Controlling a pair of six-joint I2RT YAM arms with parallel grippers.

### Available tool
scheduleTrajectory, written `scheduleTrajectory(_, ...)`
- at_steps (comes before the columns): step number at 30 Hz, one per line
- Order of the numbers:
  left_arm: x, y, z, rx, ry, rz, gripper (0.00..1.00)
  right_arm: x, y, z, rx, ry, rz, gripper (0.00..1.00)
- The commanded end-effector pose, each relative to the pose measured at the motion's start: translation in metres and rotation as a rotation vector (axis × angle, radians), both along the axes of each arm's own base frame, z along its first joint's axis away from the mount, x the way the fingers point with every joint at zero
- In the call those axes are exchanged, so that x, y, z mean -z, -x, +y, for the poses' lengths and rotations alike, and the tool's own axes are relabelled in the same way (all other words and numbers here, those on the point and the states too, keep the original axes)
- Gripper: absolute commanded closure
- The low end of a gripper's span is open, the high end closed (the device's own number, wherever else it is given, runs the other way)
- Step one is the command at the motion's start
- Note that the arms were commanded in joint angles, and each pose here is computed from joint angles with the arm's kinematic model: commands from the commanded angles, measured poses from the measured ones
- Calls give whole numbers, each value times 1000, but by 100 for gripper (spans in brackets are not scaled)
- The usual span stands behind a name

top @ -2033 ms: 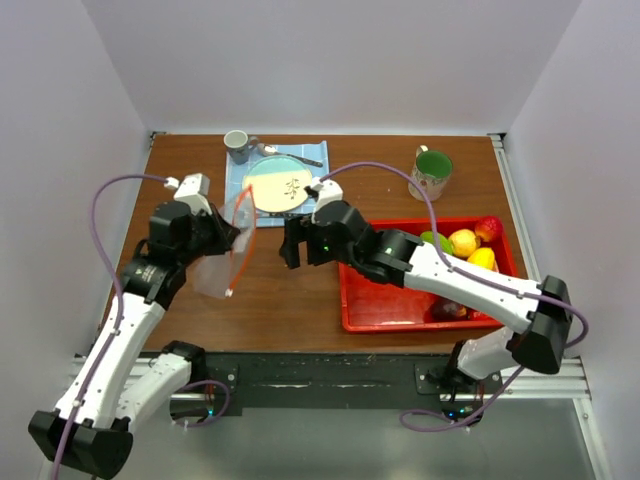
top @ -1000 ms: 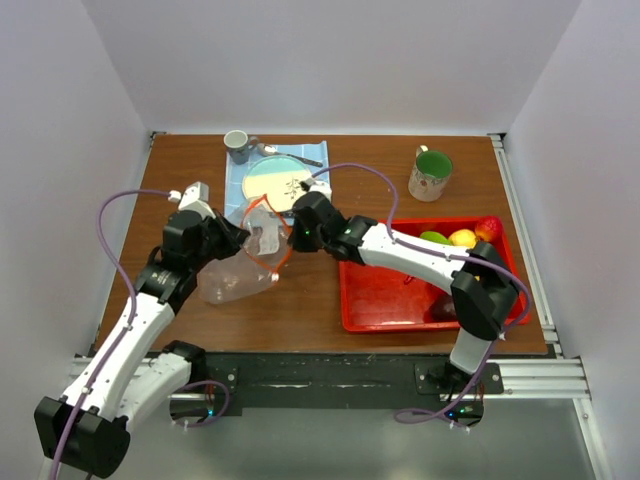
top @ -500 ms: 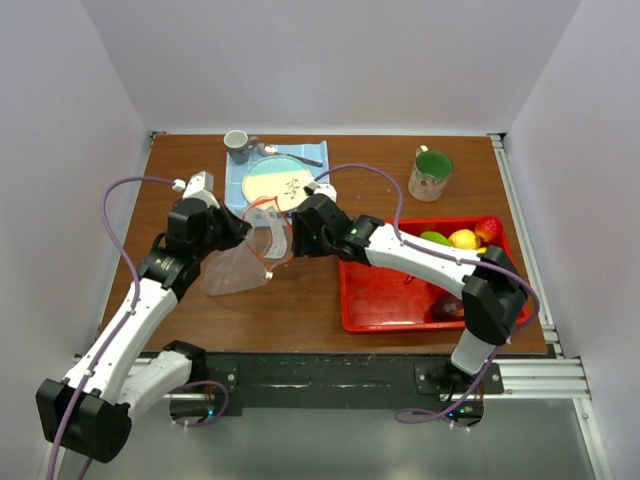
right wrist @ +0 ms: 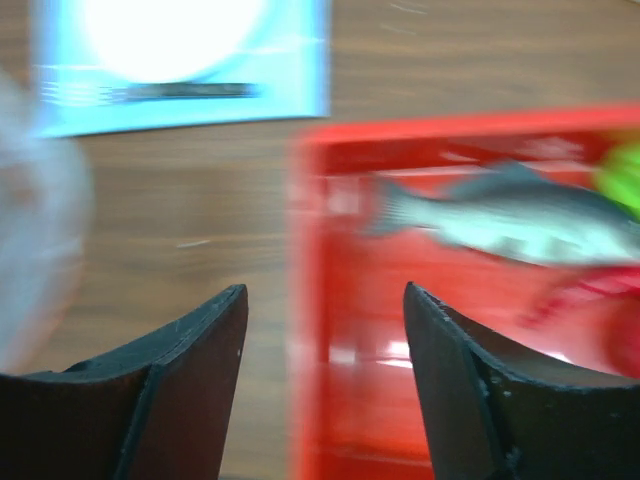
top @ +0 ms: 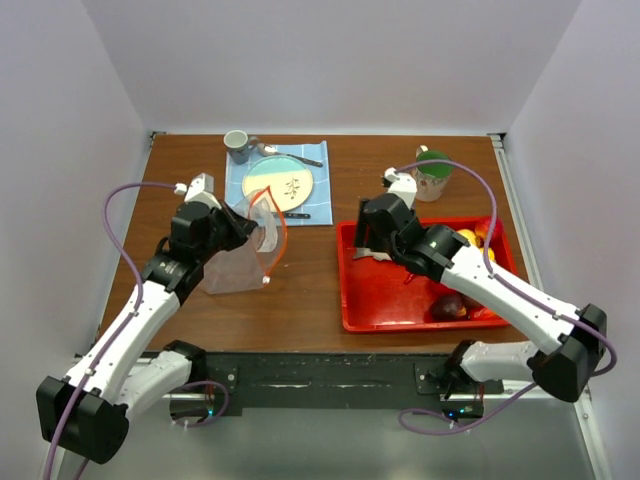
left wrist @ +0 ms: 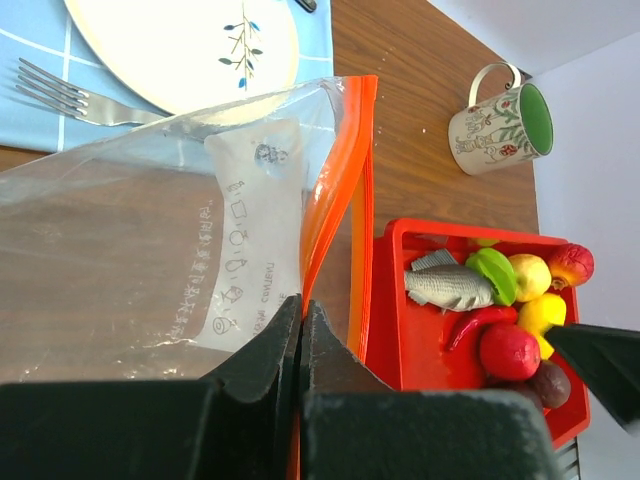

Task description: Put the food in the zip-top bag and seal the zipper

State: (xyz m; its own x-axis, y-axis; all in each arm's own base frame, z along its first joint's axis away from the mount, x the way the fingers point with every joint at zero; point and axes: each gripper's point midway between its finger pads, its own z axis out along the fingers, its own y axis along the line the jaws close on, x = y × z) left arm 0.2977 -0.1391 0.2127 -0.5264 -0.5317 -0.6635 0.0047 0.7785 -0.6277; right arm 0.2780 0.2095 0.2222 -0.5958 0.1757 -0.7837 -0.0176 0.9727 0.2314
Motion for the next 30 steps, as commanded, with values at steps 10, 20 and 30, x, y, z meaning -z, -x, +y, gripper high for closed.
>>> scheduleTrajectory(10, -13, -7, -11, 31, 41, -46, 100, 81, 21, -177, 528, 248, 250, 10)
scheduleTrajectory(20, -8, -5, -14, 48, 50, -40, 100, 92, -17, -141, 389, -9, 216, 15)
scheduleTrajectory(30, -11, -4, -11, 36, 39, -45, 100, 122, -32, -110, 345, 225, 275, 46)
